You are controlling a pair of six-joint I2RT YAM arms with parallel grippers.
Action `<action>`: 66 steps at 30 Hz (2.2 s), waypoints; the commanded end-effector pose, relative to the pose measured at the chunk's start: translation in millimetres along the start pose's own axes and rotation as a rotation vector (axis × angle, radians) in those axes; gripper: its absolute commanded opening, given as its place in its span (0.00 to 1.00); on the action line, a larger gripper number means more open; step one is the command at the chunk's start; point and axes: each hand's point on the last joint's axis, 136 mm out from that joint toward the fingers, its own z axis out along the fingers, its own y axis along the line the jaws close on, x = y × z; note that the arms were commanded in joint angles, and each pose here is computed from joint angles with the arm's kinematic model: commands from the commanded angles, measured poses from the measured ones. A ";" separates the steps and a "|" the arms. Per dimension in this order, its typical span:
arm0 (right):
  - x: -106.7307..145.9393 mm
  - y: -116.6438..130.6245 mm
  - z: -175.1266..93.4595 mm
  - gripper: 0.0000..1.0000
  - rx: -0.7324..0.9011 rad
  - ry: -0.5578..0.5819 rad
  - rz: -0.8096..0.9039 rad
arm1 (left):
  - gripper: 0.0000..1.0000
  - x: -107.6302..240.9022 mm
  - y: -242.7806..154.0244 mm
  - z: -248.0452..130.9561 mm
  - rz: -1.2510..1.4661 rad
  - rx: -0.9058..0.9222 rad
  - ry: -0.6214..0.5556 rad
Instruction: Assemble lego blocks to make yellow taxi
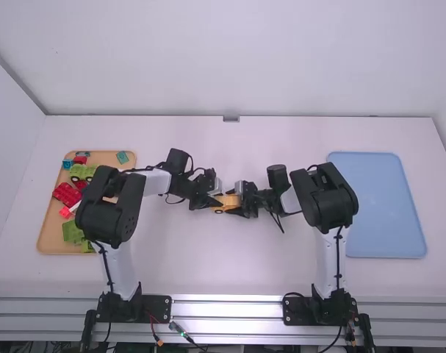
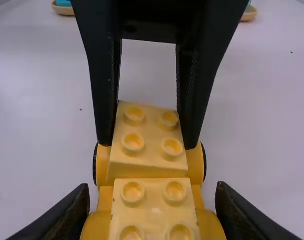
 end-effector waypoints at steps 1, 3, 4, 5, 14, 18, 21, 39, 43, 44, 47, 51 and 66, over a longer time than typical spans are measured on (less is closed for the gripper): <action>9.2 4.9 2.0 0.40 -0.002 0.019 0.027 | 0.27 2.3 -5.7 0.0 0.015 0.012 -0.005; 9.2 4.8 2.0 0.40 -0.002 0.019 0.026 | 0.27 1.7 -5.1 0.0 0.020 0.010 -0.008; 9.1 5.0 2.0 0.40 -0.003 0.018 0.026 | 0.27 1.6 -4.5 0.0 0.023 0.008 -0.008; 9.0 5.0 2.0 0.40 -0.003 0.018 0.026 | 0.27 1.4 -4.1 0.0 0.025 0.006 -0.009; 9.3 4.7 2.0 0.40 -0.001 0.020 0.025 | 0.33 2.7 -3.1 3.1 0.067 -0.015 -0.021; 8.9 4.7 2.1 0.40 -0.003 0.018 0.026 | 0.34 4.7 -6.7 7.7 0.092 -0.020 -0.024; 9.4 4.7 2.0 0.40 -0.001 0.020 0.026 | 0.60 6.2 -7.7 8.4 0.099 -0.027 -0.030; 9.4 5.0 2.4 0.40 -0.002 0.020 0.026 | 0.29 -33.2 13.2 -15.2 -0.040 -0.040 -0.099; 9.5 4.5 1.8 0.40 0.000 0.020 0.026 | 0.02 -31.1 15.6 -15.9 -0.092 -0.049 -0.091; 9.3 4.7 2.0 0.40 -0.001 0.020 0.026 | 0.02 -30.0 15.7 -15.1 -0.097 -0.051 -0.083; 9.1 3.9 1.8 0.40 0.000 0.019 0.025 | 0.02 -18.1 16.7 -12.4 -0.133 -0.076 -0.022; 9.1 4.5 2.2 0.40 -0.002 0.019 0.026 | 0.02 -8.3 7.5 -6.6 -0.134 -0.069 0.001; 6.2 -1.0 2.8 0.40 0.003 0.016 0.040 | 0.02 25.2 -21.5 6.5 -0.154 -0.069 0.056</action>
